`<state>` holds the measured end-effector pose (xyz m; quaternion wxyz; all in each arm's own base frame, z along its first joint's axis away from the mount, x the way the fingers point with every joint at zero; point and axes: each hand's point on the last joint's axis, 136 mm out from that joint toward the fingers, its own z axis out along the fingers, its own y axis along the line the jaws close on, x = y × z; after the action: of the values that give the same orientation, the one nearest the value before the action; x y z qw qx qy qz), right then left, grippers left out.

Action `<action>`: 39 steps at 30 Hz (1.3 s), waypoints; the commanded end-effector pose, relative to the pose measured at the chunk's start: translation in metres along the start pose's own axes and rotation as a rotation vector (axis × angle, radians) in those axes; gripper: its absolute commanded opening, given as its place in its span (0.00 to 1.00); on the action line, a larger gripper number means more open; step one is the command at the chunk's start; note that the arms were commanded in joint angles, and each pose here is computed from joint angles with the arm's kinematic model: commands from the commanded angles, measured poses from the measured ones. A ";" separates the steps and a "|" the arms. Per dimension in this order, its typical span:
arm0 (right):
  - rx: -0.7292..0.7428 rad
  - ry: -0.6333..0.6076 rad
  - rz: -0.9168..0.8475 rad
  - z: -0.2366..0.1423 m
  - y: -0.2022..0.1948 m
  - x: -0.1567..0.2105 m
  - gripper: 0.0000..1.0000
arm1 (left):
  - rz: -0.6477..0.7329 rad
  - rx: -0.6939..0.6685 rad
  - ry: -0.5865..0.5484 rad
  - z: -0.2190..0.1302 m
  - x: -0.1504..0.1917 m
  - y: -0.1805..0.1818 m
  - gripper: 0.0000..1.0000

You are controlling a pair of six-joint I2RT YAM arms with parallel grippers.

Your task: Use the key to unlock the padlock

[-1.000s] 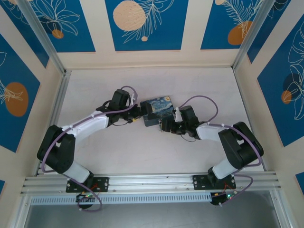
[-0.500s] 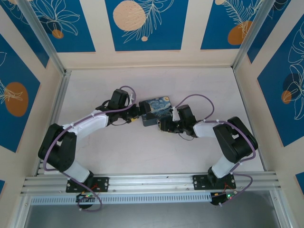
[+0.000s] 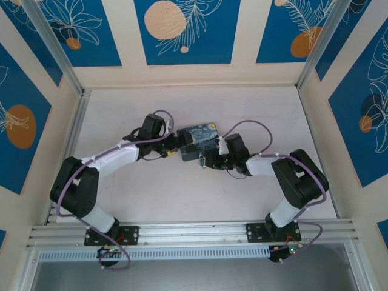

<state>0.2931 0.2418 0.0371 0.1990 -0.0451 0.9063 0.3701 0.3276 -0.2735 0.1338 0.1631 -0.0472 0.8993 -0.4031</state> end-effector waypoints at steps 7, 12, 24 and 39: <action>-0.012 -0.005 -0.038 -0.008 0.009 0.006 0.51 | 0.102 -0.104 -0.063 -0.014 -0.021 0.004 1.00; 0.009 0.026 -0.065 0.002 0.005 0.007 0.52 | 0.097 -0.122 -0.071 -0.010 -0.026 0.009 1.00; 0.040 0.069 -0.079 0.019 0.001 0.014 0.47 | 0.089 -0.147 -0.115 -0.013 -0.036 0.014 1.00; 0.078 0.094 -0.055 0.014 -0.012 0.035 0.16 | 0.073 -0.132 -0.096 -0.013 -0.042 0.012 1.00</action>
<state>0.2939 0.2569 0.0307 0.2195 -0.0946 0.9064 0.3483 0.3587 -0.2488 0.1390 0.2193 -0.0510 0.9153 -0.3338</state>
